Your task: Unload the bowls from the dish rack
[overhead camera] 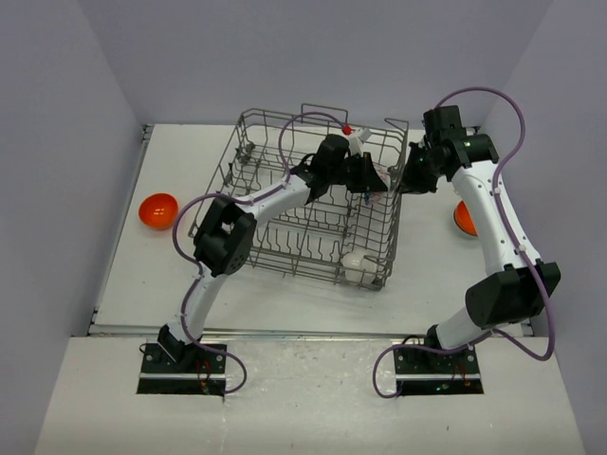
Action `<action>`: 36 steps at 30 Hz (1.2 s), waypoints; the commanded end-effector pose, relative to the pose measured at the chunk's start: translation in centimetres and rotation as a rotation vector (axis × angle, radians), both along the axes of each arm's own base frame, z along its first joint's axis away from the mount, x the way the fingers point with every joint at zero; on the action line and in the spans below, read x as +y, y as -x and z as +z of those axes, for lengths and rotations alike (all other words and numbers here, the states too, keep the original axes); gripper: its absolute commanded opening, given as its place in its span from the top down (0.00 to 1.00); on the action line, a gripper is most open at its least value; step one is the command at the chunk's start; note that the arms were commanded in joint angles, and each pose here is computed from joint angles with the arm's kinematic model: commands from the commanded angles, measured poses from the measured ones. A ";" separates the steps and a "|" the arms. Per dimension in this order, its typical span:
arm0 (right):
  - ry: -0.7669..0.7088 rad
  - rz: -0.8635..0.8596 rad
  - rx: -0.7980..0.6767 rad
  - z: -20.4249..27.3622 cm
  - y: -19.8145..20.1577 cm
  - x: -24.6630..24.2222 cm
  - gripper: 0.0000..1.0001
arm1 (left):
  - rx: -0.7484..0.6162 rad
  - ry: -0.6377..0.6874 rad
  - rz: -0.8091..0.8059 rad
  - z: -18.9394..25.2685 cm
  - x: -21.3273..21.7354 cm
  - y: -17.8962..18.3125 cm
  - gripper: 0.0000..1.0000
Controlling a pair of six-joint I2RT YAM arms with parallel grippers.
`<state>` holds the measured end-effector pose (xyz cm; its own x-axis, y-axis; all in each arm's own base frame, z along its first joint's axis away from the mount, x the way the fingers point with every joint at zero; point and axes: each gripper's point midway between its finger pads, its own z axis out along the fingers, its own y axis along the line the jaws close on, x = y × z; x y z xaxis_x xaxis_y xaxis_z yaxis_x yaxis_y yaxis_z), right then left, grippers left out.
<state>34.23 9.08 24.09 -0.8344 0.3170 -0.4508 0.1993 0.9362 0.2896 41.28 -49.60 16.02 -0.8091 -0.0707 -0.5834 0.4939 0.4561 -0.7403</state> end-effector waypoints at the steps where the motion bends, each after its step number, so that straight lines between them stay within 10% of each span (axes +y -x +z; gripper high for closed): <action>1: -0.018 0.037 -0.049 1.0 -0.2 0.6 1.00 | -0.133 0.056 0.036 6.2 1.4 -2.1 1.00; 22: 0.000 0.017 -0.047 0.8 -0.6 0.1 1.00 | -0.196 0.280 -0.165 15.3 0.9 0.2 1.00; 36: 0.029 0.011 -0.063 0.0 -1.0 -0.4 1.00 | -0.247 -0.189 0.256 14.6 16.1 -2.6 1.00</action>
